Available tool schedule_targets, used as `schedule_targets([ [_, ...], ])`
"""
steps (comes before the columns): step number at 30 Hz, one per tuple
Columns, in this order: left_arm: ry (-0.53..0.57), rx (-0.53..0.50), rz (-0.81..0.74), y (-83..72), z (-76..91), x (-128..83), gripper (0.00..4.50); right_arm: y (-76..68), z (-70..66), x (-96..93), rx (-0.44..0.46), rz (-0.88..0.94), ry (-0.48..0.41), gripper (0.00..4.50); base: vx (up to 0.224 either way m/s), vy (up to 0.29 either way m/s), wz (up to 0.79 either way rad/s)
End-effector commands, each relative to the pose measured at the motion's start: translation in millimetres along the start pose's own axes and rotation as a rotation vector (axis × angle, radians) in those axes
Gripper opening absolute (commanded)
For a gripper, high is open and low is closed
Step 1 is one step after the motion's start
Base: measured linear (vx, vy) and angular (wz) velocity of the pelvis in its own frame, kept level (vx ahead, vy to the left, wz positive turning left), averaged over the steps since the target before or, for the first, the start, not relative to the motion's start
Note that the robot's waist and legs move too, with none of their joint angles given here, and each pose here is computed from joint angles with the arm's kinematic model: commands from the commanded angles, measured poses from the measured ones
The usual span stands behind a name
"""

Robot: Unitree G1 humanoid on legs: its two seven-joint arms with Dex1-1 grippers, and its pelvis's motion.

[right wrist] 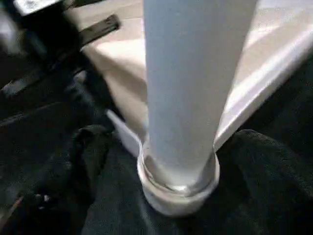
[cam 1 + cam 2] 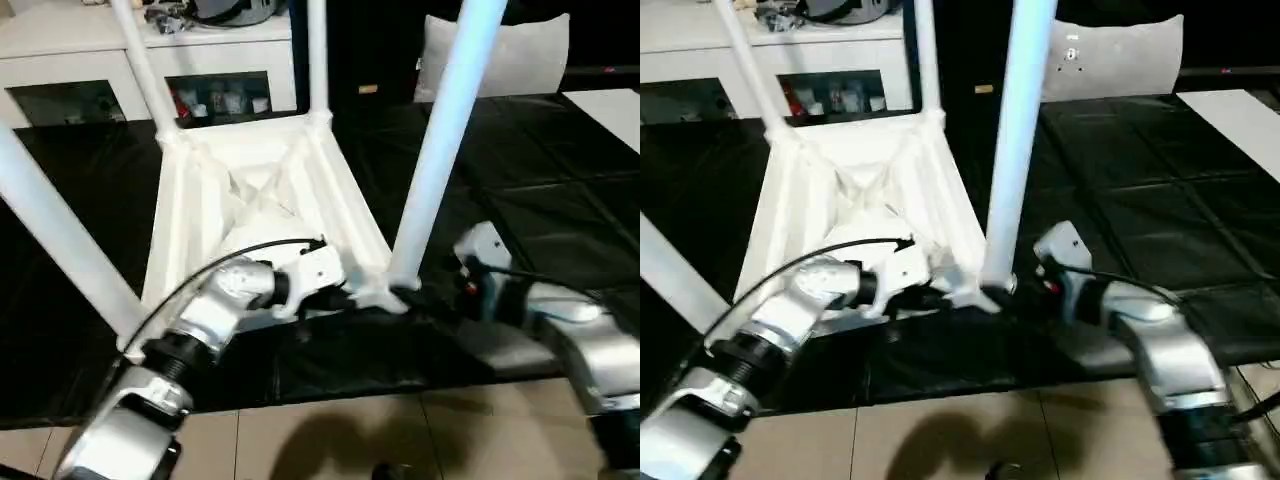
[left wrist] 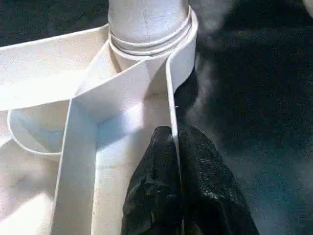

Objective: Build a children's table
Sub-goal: Rotate leg to tighten

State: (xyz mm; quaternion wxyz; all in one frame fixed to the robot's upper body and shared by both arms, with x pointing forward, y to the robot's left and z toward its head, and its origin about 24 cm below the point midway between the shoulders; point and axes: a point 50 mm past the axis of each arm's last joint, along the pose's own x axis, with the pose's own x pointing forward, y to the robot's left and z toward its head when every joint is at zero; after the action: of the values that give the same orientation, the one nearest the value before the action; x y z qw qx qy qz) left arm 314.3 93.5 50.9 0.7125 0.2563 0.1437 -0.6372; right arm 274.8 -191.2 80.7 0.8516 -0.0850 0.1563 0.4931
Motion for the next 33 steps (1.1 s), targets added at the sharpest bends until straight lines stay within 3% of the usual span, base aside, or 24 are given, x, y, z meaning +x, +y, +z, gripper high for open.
schedule_targets([
  [1,-0.014,0.107,-0.111,-3.4,12.6,2.0,0.0,4.2,3.4,2.1,0.0,0.08,-0.009,4.35,0.0,0.0,0.0],
  [8,-0.003,0.187,-0.302,-17.2,8.9,-1.2,0.0,17.0,-2.2,0.9,0.029,0.314,0.059,4.08,0.0,0.0,0.0],
  [15,-0.003,0.227,-0.381,-22.1,8.9,-2.9,0.0,21.7,-7.5,2.8,0.047,0.398,0.098,3.32,0.0,0.0,0.0],
  [24,0.0,0.235,-0.4,-23.4,6.7,-3.9,0.0,21.5,-6.5,4.8,0.048,0.413,0.093,2.48,0.0,0.0,0.0],
  [33,-0.027,0.161,-0.353,-21.3,5.7,-4.3,0.0,29.7,-5.1,7.7,0.077,0.425,0.041,2.14,0.0,0.0,0.0],
])
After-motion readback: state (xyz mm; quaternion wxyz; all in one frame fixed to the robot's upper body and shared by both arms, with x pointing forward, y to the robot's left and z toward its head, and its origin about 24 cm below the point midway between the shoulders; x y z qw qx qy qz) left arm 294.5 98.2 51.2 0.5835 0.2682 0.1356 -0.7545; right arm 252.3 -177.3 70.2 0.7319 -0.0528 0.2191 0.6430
